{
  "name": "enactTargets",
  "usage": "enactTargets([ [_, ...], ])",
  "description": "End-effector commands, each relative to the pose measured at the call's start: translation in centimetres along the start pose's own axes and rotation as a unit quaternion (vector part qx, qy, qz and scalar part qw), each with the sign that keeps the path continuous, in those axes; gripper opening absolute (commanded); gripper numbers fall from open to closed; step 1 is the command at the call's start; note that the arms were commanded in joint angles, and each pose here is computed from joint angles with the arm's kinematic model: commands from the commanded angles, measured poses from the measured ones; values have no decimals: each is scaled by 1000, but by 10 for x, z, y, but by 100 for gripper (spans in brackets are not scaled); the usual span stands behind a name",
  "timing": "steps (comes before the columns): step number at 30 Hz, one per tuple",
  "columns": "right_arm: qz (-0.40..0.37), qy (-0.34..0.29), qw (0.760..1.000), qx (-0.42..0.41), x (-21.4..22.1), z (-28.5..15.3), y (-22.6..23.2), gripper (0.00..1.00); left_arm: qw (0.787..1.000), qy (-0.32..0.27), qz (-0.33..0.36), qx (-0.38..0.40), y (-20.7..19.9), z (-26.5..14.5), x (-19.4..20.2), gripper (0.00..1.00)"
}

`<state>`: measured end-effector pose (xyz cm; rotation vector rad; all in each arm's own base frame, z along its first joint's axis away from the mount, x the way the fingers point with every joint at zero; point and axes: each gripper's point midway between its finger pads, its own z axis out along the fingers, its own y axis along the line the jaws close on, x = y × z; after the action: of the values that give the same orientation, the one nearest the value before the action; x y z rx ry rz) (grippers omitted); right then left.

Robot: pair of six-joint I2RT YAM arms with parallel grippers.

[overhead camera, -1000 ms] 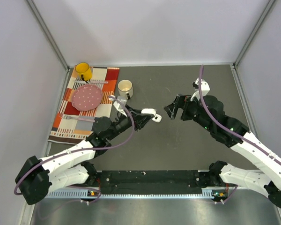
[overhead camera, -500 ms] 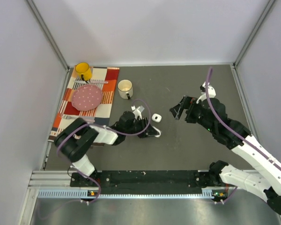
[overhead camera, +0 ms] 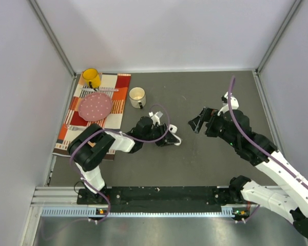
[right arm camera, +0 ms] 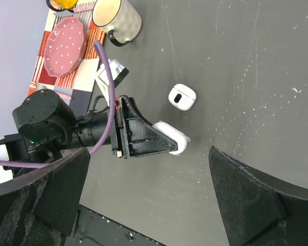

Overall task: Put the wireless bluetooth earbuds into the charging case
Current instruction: Place the charging case with the earbuds at the center of the board.

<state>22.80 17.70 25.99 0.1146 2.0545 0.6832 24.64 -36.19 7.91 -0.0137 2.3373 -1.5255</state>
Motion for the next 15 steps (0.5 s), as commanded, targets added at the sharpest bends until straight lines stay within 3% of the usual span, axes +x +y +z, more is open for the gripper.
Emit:
enactTargets([
  [1, 4, -15, 1000, -4, -8, -3, 1, 99, 999, -2, -3, -34, 15, 3, -4, 18],
  [11, 3, -10, 1000, -6, -6, -4, 1, 99, 997, 6, -13, -70, 38, -2, -1, 32],
  [15, 5, -12, 1000, -9, -8, -6, 2, 99, 996, 6, -5, -88, 44, -2, -3, 33],
])
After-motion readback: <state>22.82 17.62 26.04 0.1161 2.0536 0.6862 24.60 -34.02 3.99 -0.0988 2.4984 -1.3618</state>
